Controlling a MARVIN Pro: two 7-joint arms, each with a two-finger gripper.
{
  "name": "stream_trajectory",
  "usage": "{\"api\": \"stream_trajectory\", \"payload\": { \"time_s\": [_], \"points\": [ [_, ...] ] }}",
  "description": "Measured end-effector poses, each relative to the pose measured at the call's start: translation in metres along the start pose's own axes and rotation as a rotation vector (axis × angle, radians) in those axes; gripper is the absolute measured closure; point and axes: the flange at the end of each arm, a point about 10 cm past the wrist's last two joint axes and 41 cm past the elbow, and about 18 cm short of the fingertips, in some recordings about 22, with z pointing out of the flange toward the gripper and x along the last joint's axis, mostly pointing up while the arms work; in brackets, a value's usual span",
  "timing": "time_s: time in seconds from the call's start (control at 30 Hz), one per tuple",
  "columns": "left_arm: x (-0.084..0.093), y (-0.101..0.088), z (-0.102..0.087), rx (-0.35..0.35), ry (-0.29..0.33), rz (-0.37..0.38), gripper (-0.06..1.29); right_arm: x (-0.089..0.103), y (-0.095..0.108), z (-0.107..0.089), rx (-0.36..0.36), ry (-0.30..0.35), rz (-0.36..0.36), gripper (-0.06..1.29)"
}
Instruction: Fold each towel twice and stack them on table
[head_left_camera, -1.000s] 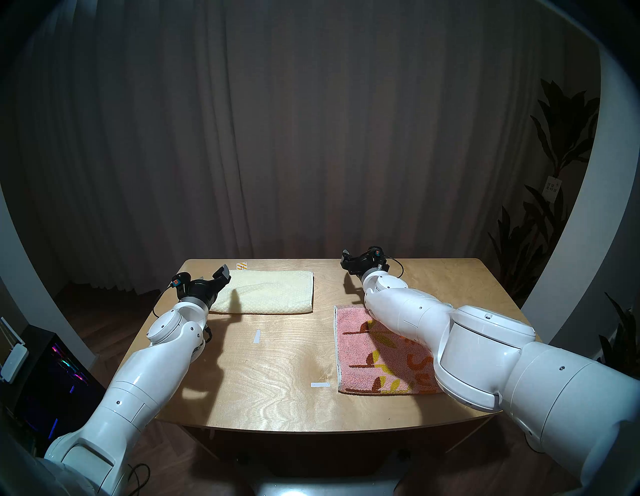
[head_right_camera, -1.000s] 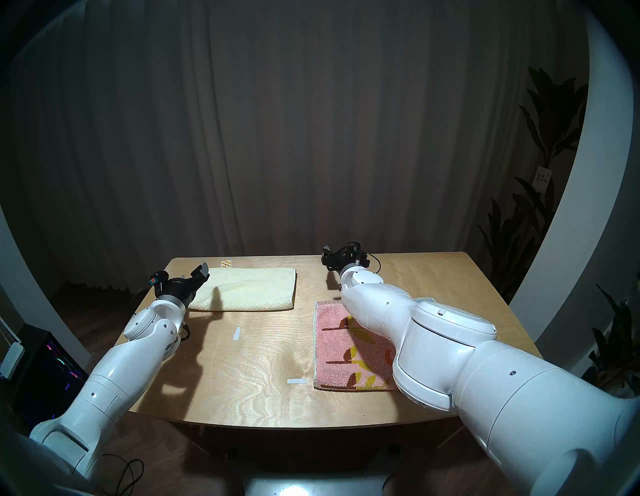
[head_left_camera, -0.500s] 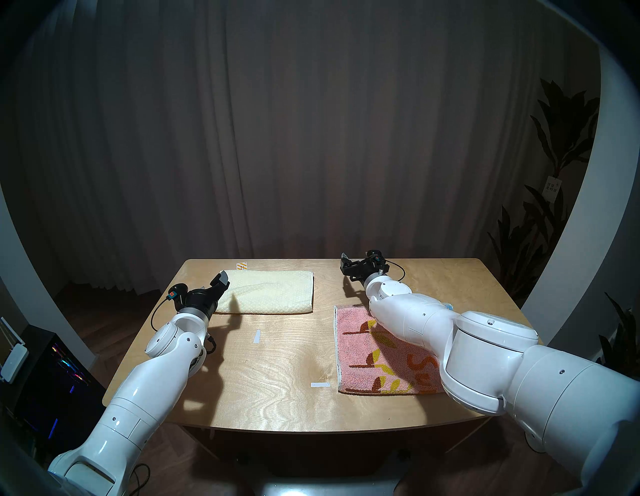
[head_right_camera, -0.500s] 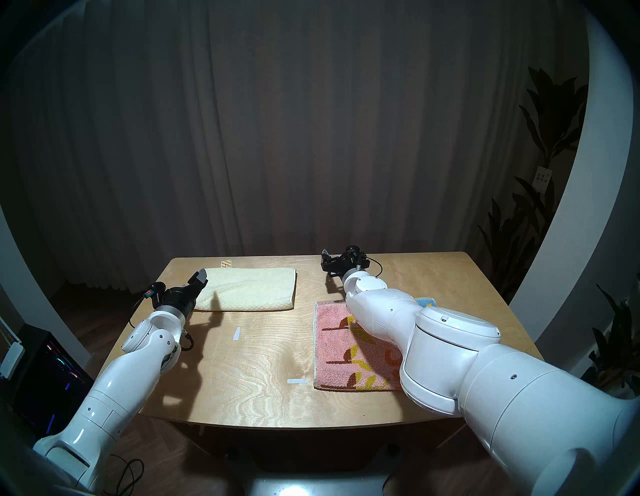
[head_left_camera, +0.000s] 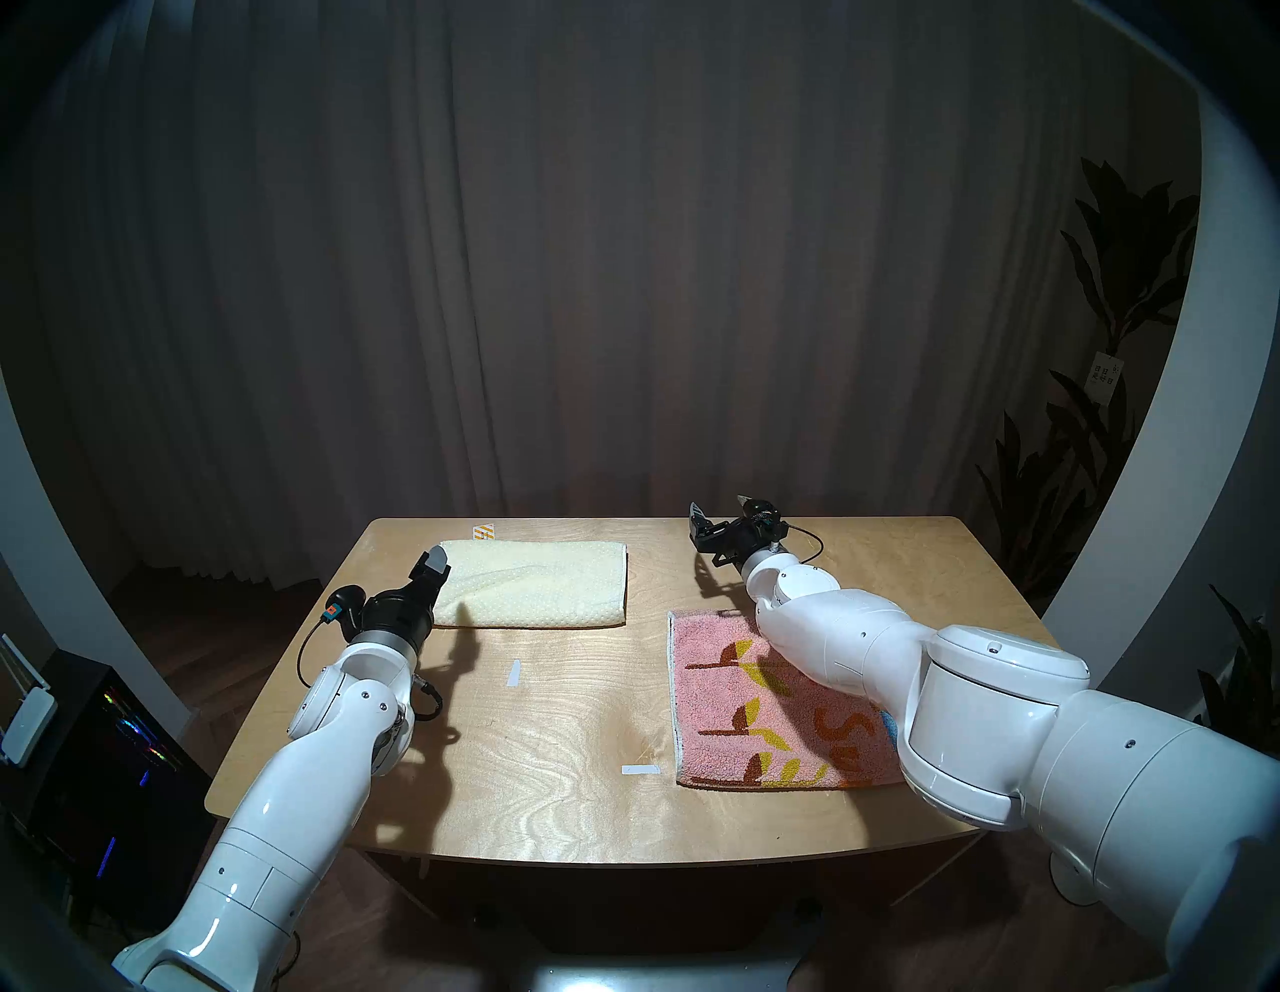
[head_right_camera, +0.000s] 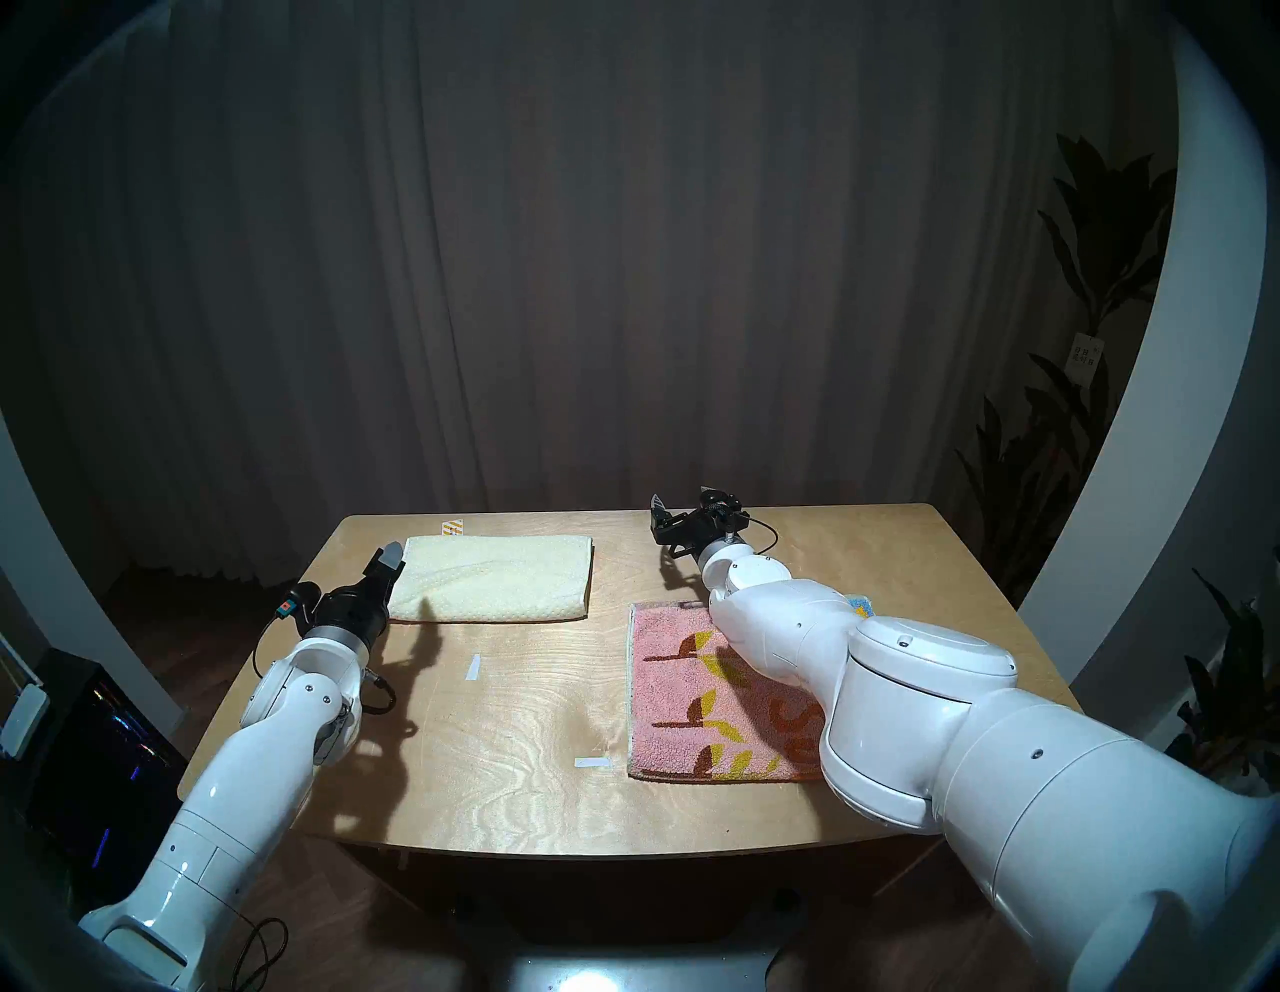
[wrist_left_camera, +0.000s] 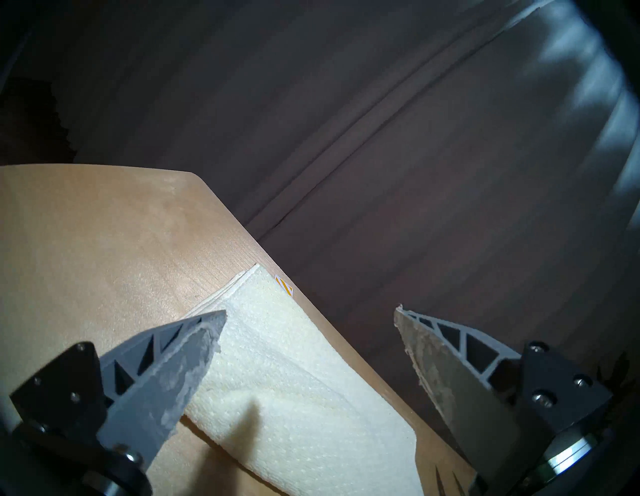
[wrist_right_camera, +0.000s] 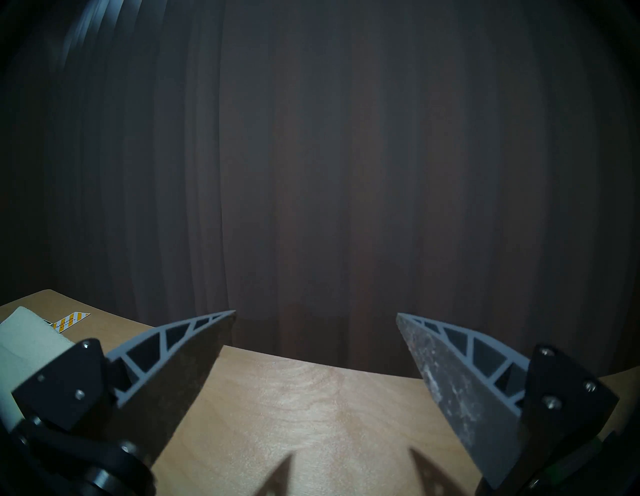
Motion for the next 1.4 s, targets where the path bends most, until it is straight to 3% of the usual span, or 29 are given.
{"api": "stream_trajectory", "payload": {
  "time_s": [0.73,1.4],
  "points": [
    [-0.010,-0.008,-0.037,0.074,0.013,-0.259,0.02,0.018,0.008,-0.007,0.081,0.168,-0.033,0.02],
    [-0.011,-0.014,-0.056,0.133,0.027,-0.424,0.02,-0.001,0.017,-0.033,0.114,0.219,0.002,0.02]
  ]
}}
